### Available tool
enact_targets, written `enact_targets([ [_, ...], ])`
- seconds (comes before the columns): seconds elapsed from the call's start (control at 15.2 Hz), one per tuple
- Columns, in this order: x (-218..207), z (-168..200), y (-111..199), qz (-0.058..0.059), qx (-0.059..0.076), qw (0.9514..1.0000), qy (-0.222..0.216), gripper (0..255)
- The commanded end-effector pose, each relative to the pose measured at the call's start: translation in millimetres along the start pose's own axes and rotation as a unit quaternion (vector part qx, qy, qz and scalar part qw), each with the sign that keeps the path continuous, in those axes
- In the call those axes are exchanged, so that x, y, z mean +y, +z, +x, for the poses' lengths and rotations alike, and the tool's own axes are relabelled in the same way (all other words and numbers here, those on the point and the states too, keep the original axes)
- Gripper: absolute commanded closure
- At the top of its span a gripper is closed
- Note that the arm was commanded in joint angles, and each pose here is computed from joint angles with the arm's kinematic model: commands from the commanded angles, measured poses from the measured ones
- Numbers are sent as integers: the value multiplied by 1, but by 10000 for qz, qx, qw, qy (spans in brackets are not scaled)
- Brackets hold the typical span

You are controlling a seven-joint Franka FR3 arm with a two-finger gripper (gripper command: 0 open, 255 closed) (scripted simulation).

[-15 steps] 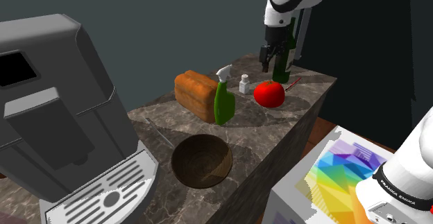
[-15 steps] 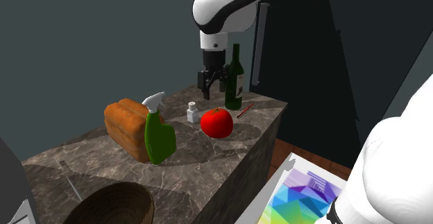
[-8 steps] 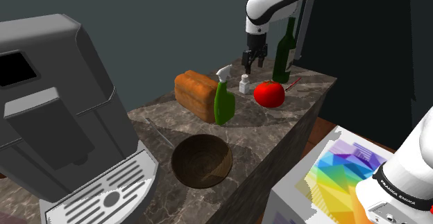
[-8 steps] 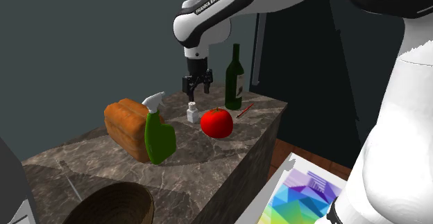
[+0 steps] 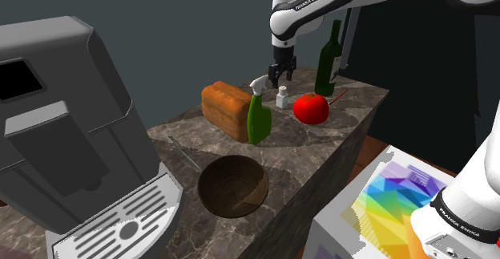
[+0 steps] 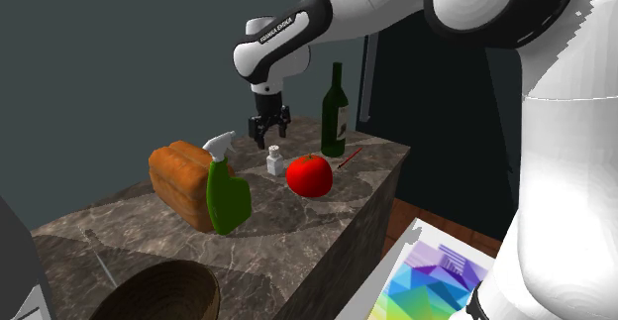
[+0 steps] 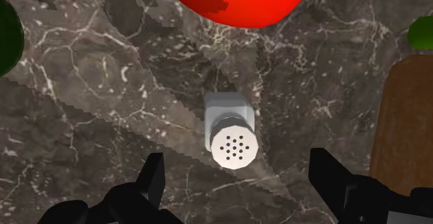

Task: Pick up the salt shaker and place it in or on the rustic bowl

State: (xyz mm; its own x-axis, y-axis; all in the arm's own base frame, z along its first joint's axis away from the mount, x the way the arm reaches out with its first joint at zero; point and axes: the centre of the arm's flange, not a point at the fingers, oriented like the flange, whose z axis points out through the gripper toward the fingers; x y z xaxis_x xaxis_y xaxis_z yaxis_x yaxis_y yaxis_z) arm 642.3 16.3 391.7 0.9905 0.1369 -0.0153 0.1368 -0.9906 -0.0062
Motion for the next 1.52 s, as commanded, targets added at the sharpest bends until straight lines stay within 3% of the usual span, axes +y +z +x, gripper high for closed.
enact_targets([
  [0.0, 0, 1, 10, -2, 4, 10000, -1, 0],
  [0.2, 0, 1, 24, -2, 4, 10000, -1, 0],
  [0.66, 0, 1, 24, -2, 3, 10000, -1, 0],
  [0.73, 0, 1, 24, -2, 3, 10000, -1, 255],
  [1.45, 0, 1, 13, -2, 4, 10000, -1, 255],
])
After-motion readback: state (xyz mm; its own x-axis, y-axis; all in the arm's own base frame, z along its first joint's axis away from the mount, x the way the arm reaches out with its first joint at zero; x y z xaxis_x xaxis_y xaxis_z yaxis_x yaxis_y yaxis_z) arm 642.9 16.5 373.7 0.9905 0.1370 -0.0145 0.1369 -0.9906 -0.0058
